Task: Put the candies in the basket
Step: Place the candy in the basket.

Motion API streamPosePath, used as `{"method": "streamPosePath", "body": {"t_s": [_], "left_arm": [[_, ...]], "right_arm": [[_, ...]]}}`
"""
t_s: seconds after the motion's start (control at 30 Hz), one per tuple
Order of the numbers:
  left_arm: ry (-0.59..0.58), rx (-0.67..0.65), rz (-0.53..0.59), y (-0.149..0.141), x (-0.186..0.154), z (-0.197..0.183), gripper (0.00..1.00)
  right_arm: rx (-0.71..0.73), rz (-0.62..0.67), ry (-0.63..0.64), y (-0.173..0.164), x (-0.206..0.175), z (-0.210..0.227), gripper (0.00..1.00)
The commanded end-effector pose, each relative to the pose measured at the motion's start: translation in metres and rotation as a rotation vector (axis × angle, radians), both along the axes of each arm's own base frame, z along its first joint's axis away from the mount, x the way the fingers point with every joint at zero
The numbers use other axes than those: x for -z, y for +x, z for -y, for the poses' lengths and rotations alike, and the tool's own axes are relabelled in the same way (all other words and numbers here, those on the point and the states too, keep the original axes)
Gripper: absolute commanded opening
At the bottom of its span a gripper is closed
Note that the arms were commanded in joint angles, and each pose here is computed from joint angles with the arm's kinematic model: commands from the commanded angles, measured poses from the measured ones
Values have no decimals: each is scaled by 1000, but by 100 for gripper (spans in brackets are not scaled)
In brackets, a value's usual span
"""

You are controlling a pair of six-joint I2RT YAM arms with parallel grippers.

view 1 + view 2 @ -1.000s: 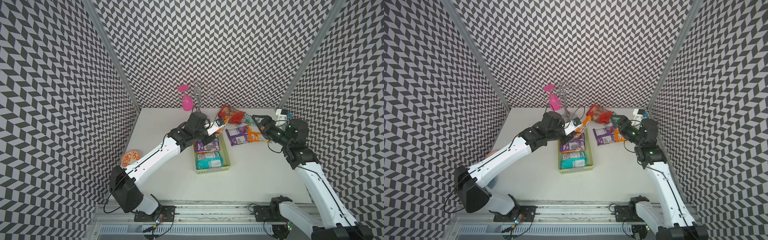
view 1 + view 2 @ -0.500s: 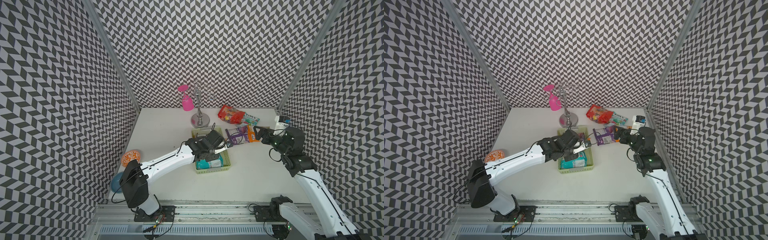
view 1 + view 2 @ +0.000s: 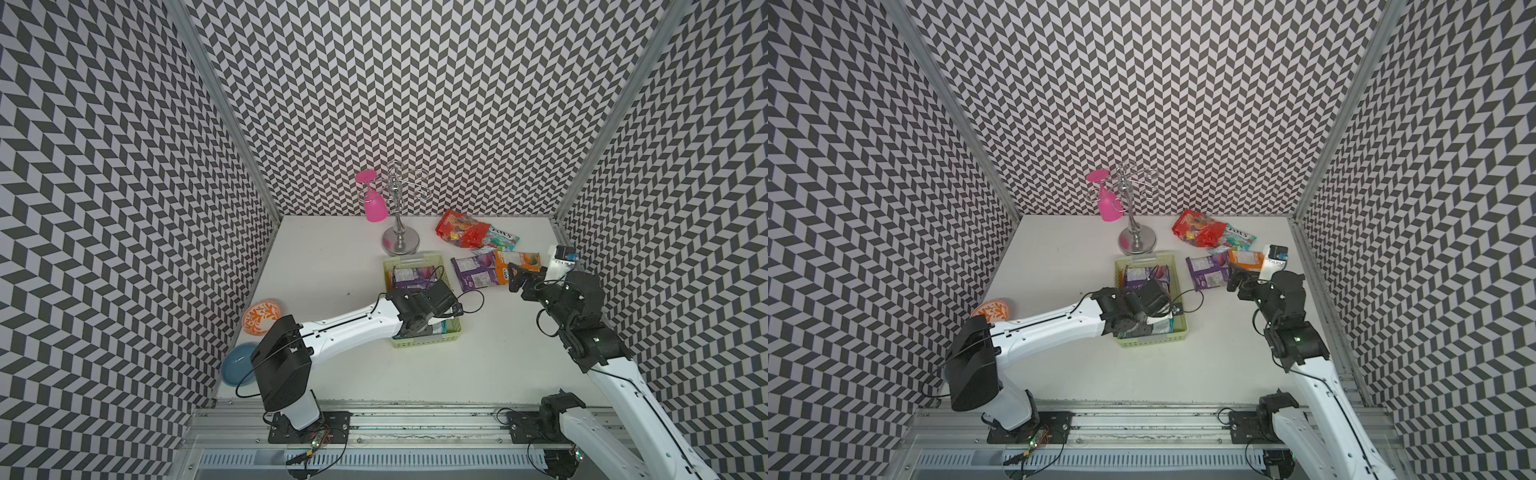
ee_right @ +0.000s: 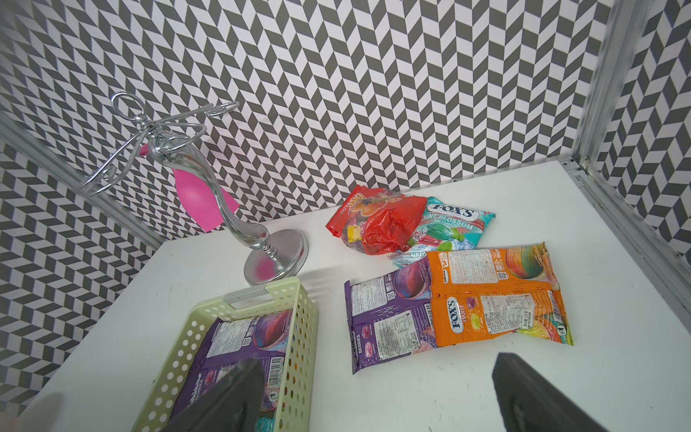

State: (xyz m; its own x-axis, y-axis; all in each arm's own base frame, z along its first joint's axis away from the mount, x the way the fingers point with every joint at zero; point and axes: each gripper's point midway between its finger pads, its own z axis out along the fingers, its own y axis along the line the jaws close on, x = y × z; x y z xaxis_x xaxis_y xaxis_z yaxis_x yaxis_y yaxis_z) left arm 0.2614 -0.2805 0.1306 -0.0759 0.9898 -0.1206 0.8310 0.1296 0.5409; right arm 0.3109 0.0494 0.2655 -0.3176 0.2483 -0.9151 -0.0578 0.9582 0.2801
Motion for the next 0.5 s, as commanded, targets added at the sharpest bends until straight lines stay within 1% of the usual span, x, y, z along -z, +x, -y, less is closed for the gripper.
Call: {"method": "streamPosePath", "body": {"t_s": [0.0, 0.13, 0.3, 0.33, 0.37, 0.47], "left_arm": [[36, -40, 152, 25, -18, -6, 0], [48, -32, 156, 26, -16, -3, 0], [22, -17, 87, 14, -2, 12, 0], [21, -11, 80, 12, 0, 15, 6], [22, 1, 73, 8, 1, 18, 16], [14, 42, 56, -6, 0, 28, 65]], "right_arm": [[58, 66, -14, -1, -11, 9, 99], [53, 83, -16, -4, -10, 8, 99], [37, 93, -9, -5, -10, 4, 99], [34, 93, -8, -5, -10, 4, 99], [33, 94, -9, -5, -10, 3, 99], [31, 97, -13, -6, -10, 3, 99]]}}
